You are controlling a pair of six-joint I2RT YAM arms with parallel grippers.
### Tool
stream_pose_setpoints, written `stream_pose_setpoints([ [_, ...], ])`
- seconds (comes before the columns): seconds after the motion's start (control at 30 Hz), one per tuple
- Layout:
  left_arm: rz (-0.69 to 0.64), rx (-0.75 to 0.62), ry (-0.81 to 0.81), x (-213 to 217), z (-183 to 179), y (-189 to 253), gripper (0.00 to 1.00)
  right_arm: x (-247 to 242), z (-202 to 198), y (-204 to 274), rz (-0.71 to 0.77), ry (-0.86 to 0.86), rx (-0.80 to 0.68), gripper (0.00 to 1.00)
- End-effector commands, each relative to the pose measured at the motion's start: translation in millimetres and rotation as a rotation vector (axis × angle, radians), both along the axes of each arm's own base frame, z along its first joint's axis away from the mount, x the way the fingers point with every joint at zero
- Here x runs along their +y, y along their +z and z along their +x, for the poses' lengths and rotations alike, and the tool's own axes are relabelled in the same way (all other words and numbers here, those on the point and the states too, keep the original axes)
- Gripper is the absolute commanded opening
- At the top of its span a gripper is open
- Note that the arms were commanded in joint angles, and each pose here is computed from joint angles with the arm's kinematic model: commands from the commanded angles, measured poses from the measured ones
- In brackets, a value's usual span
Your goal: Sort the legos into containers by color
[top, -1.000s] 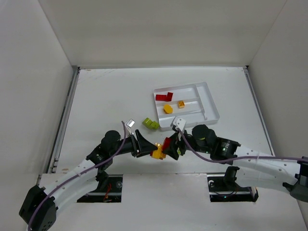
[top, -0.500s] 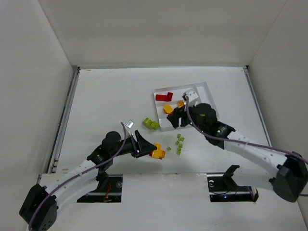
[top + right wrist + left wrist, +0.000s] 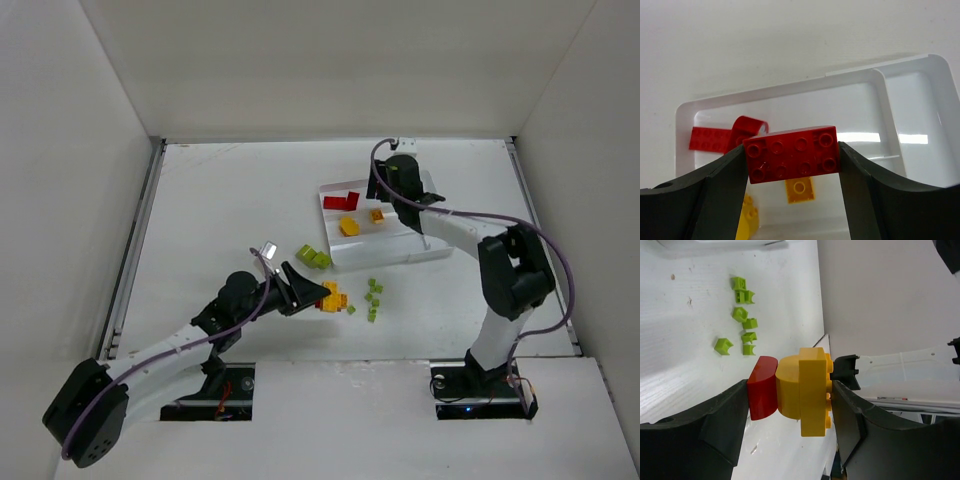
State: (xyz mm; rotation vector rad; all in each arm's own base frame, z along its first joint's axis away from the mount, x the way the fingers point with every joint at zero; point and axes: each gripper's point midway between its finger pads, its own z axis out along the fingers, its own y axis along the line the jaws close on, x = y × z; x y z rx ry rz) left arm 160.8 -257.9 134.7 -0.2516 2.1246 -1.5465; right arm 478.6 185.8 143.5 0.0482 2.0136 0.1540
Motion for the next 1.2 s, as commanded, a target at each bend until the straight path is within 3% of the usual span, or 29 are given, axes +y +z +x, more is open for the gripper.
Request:
stream_pose_setpoints([
  [0.0, -0.089, -0.147, 0.037, -8, 16, 44, 0.25, -5, 27, 13, 0.000, -0.055, -0.033, 0.51],
  [0.27, -0.099, -0.138, 0.054, -9, 20, 45, 0.26, -4, 47, -4, -0.001, -0.066, 0.021, 0.56],
  [0.4, -0.095, -0.130, 0.061, -8, 22, 43, 0.26, -2, 45, -10, -0.002, -0.063, 0.037, 0.72],
  [0.53, -0.092, -0.125, 0.077, -6, 27, 42, 0.26, -1, 34, 4, 0.045, -0.053, 0.021, 0.83],
  [0.73, -0.102, -0.119, 0.105, -6, 34, 46, 0.26, -7, 11, 38, 0.130, -0.038, -0.037, 0.85],
  [0.8, -0.115, -0.123, 0.114, -6, 36, 50, 0.26, -7, -2, 47, 0.165, -0.037, -0.053, 0.82],
  [0.93, -0.185, -0.132, 0.143, -3, 40, 67, 0.26, 20, -47, 64, 0.331, 0.070, -0.096, 0.51],
  [1.0, -0.235, -0.130, 0.156, -1, 42, 78, 0.27, 43, -75, 76, 0.442, 0.176, -0.129, 0.40],
  [1.1, -0.307, -0.127, 0.176, 4, 45, 94, 0.27, 65, -114, 88, 0.583, 0.310, -0.147, 0.37],
  [1.17, -0.343, -0.123, 0.183, 8, 46, 101, 0.27, 74, -137, 93, 0.671, 0.368, -0.134, 0.40],
])
